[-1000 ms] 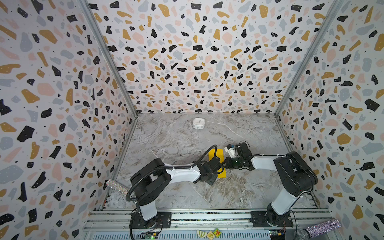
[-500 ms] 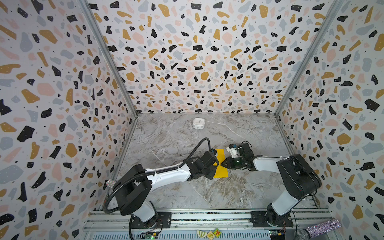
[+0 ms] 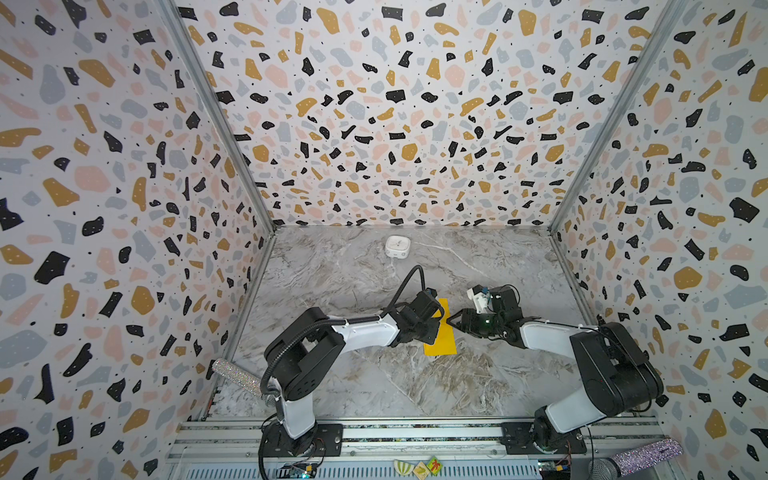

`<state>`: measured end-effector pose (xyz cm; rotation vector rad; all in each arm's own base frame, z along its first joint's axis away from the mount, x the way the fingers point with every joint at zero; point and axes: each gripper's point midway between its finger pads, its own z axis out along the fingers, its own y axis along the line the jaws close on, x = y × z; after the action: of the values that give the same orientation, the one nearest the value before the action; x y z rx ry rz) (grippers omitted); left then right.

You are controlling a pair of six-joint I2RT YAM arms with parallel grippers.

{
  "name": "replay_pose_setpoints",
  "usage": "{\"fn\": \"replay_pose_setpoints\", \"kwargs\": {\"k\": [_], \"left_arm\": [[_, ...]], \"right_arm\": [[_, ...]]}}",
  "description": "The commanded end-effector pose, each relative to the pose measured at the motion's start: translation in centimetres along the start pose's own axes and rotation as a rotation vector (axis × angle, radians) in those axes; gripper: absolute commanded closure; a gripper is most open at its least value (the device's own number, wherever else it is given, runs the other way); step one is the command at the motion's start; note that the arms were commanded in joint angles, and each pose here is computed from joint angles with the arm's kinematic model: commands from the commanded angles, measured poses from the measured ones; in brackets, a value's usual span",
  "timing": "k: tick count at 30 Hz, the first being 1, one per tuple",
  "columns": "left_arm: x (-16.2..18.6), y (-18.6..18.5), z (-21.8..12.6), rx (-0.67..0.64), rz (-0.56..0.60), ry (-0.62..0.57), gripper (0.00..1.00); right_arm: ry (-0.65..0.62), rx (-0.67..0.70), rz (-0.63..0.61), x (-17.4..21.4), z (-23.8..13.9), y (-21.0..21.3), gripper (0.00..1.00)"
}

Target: Fold a paper plane with a square sheet of paper (pick it up from the middle)

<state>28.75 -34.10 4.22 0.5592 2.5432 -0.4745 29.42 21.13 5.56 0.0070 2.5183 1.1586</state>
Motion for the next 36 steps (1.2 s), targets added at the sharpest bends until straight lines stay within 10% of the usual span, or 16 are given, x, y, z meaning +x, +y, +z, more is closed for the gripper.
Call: {"fn": "replay_pose_setpoints", "kwargs": {"k": [1, 36], "left_arm": [[-0.8, 0.5, 0.6, -0.015, -0.035, -0.011, 1.0], [4.5, 2.9, 1.9, -0.034, -0.212, 0.061, 1.0]], "right_arm": [[-0.008, -0.022, 0.024, 0.0, -0.1, 0.4, 0.44], [0.09, -0.157, 0.243, 1.8, 2.8, 1.6, 0.53]]}}
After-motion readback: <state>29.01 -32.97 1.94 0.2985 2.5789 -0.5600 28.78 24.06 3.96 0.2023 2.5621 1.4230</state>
